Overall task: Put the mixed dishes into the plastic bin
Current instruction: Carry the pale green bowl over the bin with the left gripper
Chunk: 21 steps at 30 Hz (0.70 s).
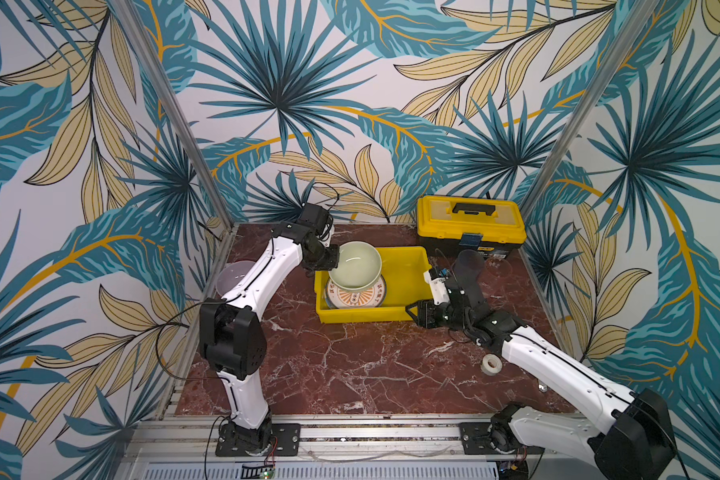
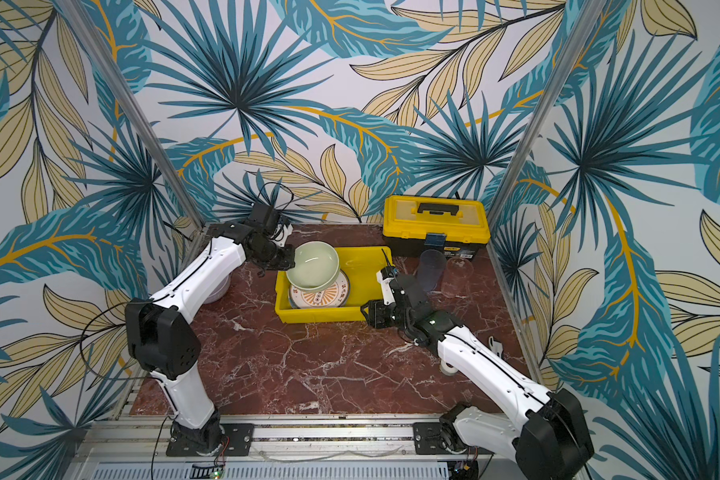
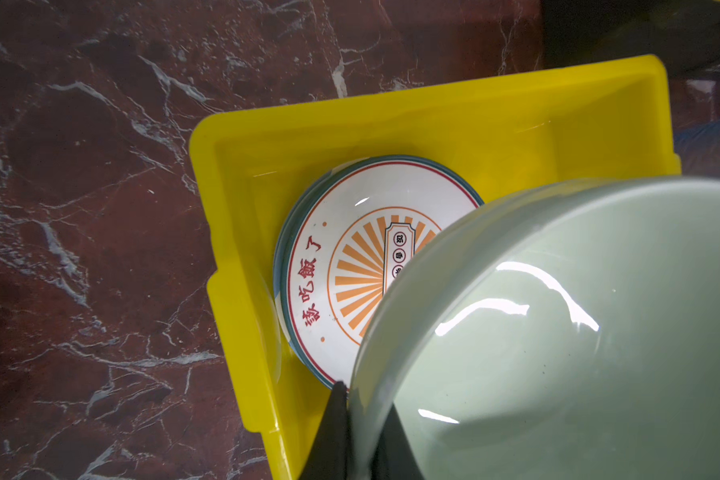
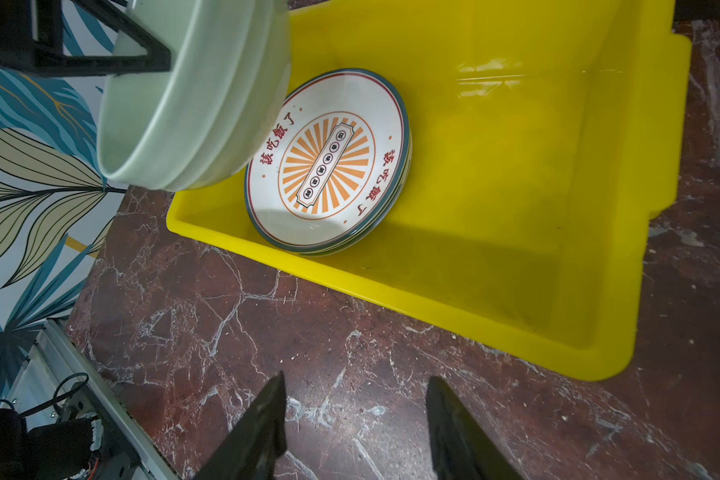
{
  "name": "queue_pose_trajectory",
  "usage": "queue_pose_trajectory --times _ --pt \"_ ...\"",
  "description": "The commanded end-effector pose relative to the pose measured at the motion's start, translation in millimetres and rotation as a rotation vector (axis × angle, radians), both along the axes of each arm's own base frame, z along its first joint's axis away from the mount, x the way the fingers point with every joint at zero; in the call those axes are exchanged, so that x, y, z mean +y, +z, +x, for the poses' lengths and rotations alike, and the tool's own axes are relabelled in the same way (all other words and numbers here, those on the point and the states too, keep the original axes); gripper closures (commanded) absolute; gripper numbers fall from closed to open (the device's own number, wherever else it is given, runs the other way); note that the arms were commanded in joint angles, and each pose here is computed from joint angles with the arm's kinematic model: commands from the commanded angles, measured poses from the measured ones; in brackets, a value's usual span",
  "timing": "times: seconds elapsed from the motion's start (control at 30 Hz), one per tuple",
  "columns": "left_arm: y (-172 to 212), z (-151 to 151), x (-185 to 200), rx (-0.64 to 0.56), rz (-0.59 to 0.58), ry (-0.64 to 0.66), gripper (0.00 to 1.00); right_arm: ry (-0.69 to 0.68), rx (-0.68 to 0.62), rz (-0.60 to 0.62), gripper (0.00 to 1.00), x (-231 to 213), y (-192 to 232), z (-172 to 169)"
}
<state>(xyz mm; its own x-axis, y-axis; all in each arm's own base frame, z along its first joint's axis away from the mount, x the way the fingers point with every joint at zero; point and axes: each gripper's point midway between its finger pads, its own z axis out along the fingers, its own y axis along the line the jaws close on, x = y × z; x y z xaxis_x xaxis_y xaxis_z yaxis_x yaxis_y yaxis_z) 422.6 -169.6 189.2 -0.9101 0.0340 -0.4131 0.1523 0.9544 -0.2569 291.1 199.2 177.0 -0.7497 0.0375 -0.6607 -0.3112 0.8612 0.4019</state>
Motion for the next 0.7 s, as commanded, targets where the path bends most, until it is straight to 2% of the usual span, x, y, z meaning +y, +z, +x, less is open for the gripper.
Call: queue_pose_trajectory --times 0.0,0.67 --pt "36 16 -12 -0.110 -0.052 0.005 1.00 -0.007 0.010 0.004 0.44 -2 -5 -6" --pt "-17 25 -18 -0.010 0.000 -0.005 1.00 -0.007 0.012 0.021 0.44 -3 -9 -11"
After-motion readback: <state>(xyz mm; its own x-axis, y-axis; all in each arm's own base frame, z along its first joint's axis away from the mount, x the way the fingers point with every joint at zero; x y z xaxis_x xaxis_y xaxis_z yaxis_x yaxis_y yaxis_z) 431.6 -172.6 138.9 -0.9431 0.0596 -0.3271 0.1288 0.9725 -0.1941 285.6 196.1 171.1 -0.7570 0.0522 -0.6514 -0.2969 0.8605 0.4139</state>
